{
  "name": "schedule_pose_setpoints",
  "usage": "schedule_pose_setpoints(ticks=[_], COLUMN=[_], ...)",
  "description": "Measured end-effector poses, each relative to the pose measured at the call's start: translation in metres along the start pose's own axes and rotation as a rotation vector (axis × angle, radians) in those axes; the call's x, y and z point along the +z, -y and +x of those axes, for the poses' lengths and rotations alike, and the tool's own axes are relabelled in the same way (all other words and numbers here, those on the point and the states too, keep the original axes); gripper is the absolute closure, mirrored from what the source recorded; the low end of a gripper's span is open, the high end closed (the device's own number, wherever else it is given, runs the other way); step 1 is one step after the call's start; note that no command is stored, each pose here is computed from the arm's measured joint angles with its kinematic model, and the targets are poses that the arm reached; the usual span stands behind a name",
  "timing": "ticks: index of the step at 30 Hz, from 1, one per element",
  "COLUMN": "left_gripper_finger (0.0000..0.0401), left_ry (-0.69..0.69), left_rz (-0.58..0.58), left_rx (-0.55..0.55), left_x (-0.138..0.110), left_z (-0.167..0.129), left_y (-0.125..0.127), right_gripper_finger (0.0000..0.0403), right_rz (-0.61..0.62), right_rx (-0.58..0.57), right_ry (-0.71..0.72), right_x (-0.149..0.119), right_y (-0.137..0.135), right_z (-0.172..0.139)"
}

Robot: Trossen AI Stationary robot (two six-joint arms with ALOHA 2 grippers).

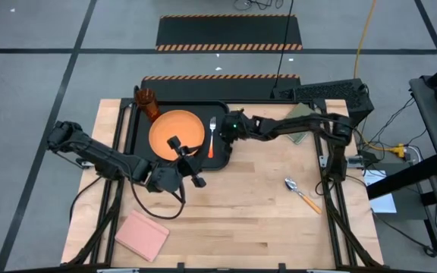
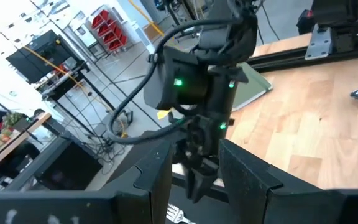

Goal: Pick and place plate/cup/fork/spoon on tray
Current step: Put the yellow spoon on the black tray

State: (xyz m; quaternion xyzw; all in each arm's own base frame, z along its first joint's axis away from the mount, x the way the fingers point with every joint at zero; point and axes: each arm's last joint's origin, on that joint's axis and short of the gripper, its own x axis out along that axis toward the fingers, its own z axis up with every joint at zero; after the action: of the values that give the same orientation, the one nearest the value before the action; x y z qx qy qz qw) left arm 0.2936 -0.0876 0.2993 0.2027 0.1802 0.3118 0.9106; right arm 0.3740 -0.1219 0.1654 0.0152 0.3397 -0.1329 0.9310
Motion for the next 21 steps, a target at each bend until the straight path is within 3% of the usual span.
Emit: schedule_pose_setpoints(ticks=[6,14,21], left_gripper_finger=[0.0265,0.0265,0.0265], left_ry=[0.015,0.051,0.078], left_rz=[0.006,-0.007,-0.064], left_rx=[-0.022,-0.069,-0.138], left_x=[0.001,0.004,0.005], left_z=[-0.007,-0.021,-0.042], left_y=[0.004,0.013,0.024], right_gripper_finger=[0.0363,0.0363,0.0363], right_rz=[0.064,0.067,0.082], right_rx=[0.067,0.05,-0.079], right_ry=[-0.104,-0.2,-0.229], right_x=[0.009,0.007,-0.015], right_y=[-0.038,-0.11,-0.164], right_z=[-0.042,-0.107,-0.163])
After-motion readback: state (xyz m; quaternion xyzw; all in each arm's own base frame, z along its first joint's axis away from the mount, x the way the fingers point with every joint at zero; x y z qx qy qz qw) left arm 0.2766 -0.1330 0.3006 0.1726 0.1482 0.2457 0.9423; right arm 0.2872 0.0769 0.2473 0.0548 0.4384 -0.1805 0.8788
